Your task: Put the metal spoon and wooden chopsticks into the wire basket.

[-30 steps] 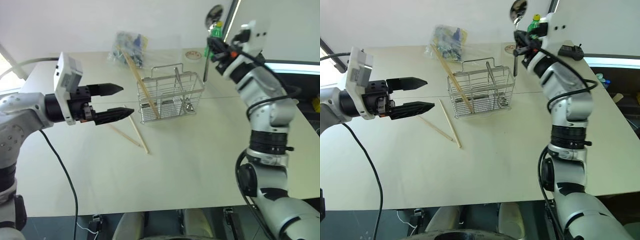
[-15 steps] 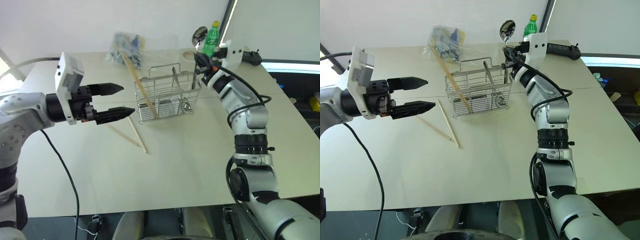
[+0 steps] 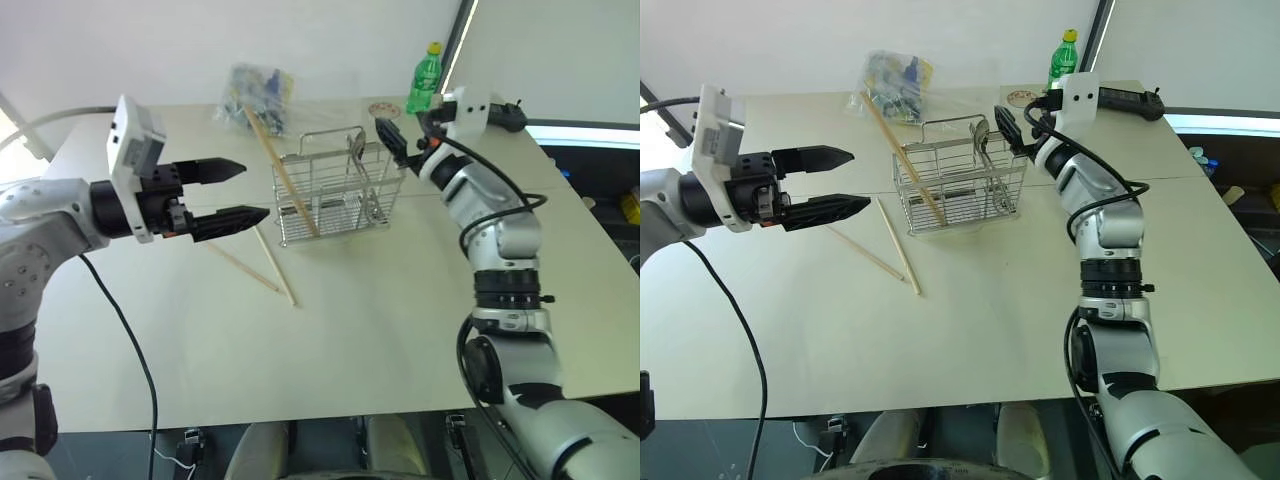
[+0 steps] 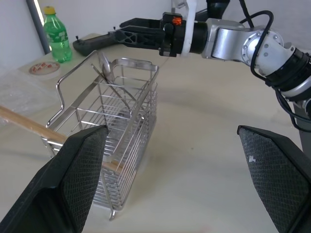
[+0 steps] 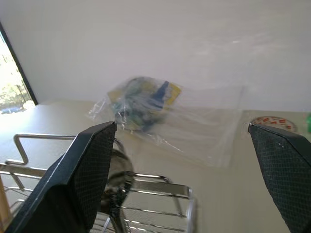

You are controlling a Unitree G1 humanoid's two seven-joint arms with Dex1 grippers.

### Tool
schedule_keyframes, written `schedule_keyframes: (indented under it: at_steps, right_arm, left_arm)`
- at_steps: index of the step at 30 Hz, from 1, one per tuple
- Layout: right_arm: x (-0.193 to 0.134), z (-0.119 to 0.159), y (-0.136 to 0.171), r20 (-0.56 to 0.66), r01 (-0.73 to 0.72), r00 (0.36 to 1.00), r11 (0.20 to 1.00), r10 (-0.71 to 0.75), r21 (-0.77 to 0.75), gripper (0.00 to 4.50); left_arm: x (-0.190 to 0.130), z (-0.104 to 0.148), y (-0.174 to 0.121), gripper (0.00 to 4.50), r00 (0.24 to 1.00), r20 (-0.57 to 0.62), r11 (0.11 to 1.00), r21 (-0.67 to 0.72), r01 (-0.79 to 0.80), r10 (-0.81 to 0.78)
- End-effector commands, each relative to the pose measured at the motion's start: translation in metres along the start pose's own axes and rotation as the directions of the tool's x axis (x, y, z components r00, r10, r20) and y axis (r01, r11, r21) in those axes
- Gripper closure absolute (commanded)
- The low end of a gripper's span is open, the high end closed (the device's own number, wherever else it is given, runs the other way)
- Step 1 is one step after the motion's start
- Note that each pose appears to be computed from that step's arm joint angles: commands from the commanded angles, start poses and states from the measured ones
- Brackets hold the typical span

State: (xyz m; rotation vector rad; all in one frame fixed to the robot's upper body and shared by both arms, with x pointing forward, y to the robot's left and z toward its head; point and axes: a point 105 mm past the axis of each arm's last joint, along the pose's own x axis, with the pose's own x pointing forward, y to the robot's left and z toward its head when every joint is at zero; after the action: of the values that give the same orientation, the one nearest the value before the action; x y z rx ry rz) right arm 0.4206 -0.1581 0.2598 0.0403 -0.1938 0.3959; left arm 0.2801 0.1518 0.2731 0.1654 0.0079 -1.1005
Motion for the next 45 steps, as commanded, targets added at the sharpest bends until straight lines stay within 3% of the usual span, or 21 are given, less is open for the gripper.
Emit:
schedule_keyframes:
  at_steps: [1,5,7,9,13,17,22,26,33,38,45]
  right_arm:
    - [-0.013,0.066,-0.002,0.118,-0.073,0.989,0.991,0.086,-0.11,0.04]
    - [-0.034,0.093,0.01,0.06,-0.242,0.964,0.951,0.257,-0.191,0.04]
    - [-0.058,0.097,0.029,-0.063,-0.426,0.904,0.877,0.423,-0.224,0.04]
    - [-0.088,0.085,0.05,-0.231,-0.599,0.799,0.769,0.556,-0.222,0.04]
    - [-0.12,0.059,0.069,-0.422,-0.734,0.657,0.658,0.625,-0.17,0.04]
    - [-0.132,0.044,0.076,-0.49,-0.781,0.588,0.61,0.644,-0.134,0.04]
    - [-0.121,0.037,0.078,-0.479,-0.755,0.614,0.643,0.627,-0.126,0.04]
    - [-0.112,0.031,0.081,-0.468,-0.74,0.63,0.662,0.62,-0.119,0.04]
    - [-0.105,0.024,0.085,-0.453,-0.72,0.649,0.685,0.611,-0.108,0.04]
    - [-0.103,0.023,0.086,-0.445,-0.707,0.661,0.7,0.604,-0.101,0.04]
    - [-0.101,0.025,0.087,-0.425,-0.676,0.693,0.729,0.582,-0.104,0.04]
  left_arm:
    - [-0.007,0.016,0.006,0.0,0.998,0.044,0.998,0.041,-0.044,0.043]
    - [-0.016,0.025,0.014,0.0,0.993,0.073,0.995,0.019,-0.099,0.098]
    - [-0.028,0.029,0.021,0.0,0.983,0.089,0.987,-0.006,-0.158,0.158]
    - [-0.042,0.029,0.035,0.0,0.96,0.089,0.964,-0.032,-0.265,0.267]
    - [-0.062,0.013,0.066,0.0,0.872,0.031,0.868,-0.11,-0.484,0.489]
    - [-0.073,-0.012,0.086,0.0,0.769,-0.104,0.743,-0.204,-0.637,0.631]
    - [-0.067,-0.044,0.105,0.0,0.606,-0.302,0.517,-0.327,-0.791,0.736]
    - [-0.054,-0.058,0.121,0.0,0.399,-0.424,0.208,-0.429,-0.879,0.813]
    - [-0.042,-0.081,0.126,0.0,0.13,-0.609,-0.141,-0.376,-0.916,0.782]
    - [-0.039,-0.099,0.13,0.0,0.061,-0.676,-0.237,-0.34,-0.91,0.734]
    - [-0.012,-0.132,0.146,0.0,0.064,-0.732,-0.221,-0.286,-0.932,0.678]
